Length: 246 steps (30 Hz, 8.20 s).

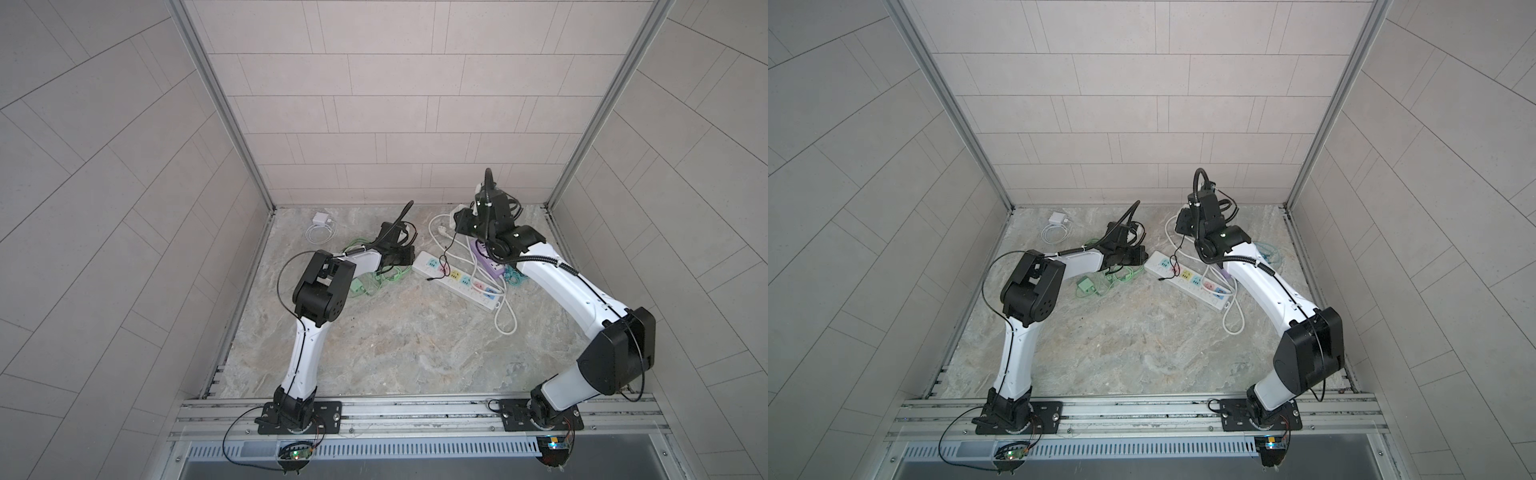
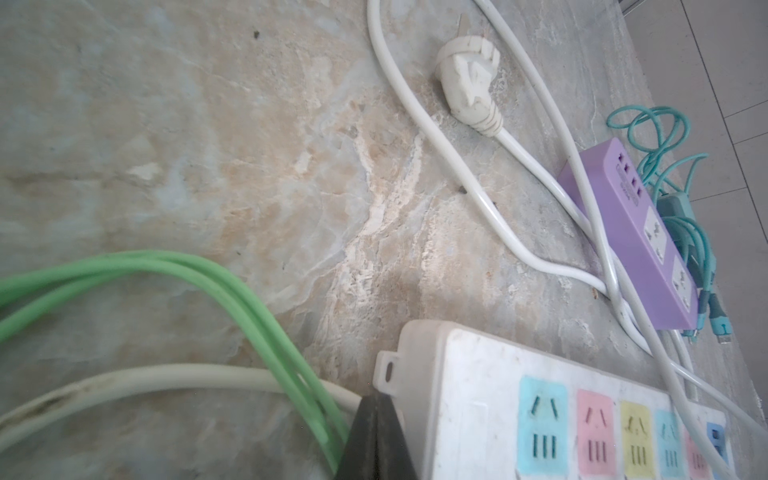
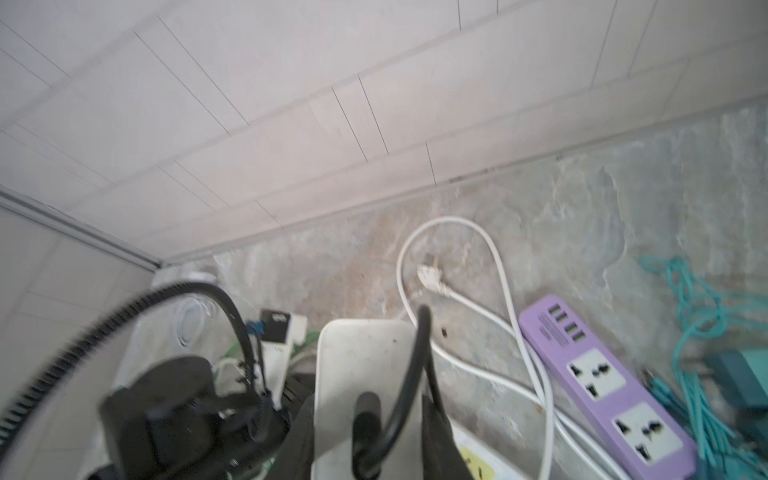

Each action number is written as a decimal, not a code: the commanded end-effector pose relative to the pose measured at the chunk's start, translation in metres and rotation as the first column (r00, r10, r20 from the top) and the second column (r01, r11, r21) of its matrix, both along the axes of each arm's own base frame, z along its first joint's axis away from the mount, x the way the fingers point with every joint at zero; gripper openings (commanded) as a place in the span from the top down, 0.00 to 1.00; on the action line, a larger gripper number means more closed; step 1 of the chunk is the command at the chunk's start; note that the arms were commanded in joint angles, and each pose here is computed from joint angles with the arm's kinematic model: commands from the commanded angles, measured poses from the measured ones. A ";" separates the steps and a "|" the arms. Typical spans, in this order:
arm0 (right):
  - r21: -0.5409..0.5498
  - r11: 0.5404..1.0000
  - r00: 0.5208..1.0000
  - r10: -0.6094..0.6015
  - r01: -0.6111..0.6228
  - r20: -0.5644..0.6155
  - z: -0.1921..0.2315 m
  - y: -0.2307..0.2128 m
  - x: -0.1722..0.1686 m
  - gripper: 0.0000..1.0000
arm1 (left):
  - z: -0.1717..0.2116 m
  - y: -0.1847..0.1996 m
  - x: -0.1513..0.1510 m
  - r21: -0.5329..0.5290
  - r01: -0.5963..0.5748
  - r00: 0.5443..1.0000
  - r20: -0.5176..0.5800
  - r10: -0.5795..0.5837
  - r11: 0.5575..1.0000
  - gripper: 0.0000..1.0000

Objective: Insert the plug

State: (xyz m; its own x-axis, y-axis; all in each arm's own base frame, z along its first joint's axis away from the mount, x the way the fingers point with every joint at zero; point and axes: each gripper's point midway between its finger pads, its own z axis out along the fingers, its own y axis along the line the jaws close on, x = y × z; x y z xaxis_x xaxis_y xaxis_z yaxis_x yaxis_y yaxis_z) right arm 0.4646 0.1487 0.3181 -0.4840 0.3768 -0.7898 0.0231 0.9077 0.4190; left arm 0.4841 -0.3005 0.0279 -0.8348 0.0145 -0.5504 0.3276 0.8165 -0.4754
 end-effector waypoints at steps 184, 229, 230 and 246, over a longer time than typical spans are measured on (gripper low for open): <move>-0.133 0.968 0.894 0.140 -0.214 -0.426 -0.202 0.093 -0.165 0.78 | 0.093 0.101 -0.154 0.186 -0.112 0.994 0.026 0.109 0.976 0.54; -0.222 0.932 0.880 0.165 -0.287 -0.445 -0.198 0.093 -0.163 0.78 | 0.091 0.110 -0.156 0.164 -0.128 0.992 0.022 0.126 0.978 0.57; -0.224 0.931 0.878 0.163 -0.288 -0.450 -0.201 0.093 -0.162 0.78 | 0.091 0.110 -0.156 0.164 -0.128 0.992 0.023 0.126 0.978 0.57; -0.255 0.920 0.867 0.148 -0.297 -0.477 -0.214 0.096 -0.155 0.78 | 0.093 0.112 -0.156 0.161 -0.130 0.991 0.025 0.128 0.978 0.57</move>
State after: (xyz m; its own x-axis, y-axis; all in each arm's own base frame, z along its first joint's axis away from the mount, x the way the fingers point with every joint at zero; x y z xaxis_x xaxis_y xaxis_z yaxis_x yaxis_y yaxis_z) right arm 0.3074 0.2472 0.1042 -0.8481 0.0040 -0.5298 -0.0813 0.9872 0.1375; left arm 0.3290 -0.1911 0.1211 -0.8292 0.0012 -0.5590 0.2219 0.9185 -0.3272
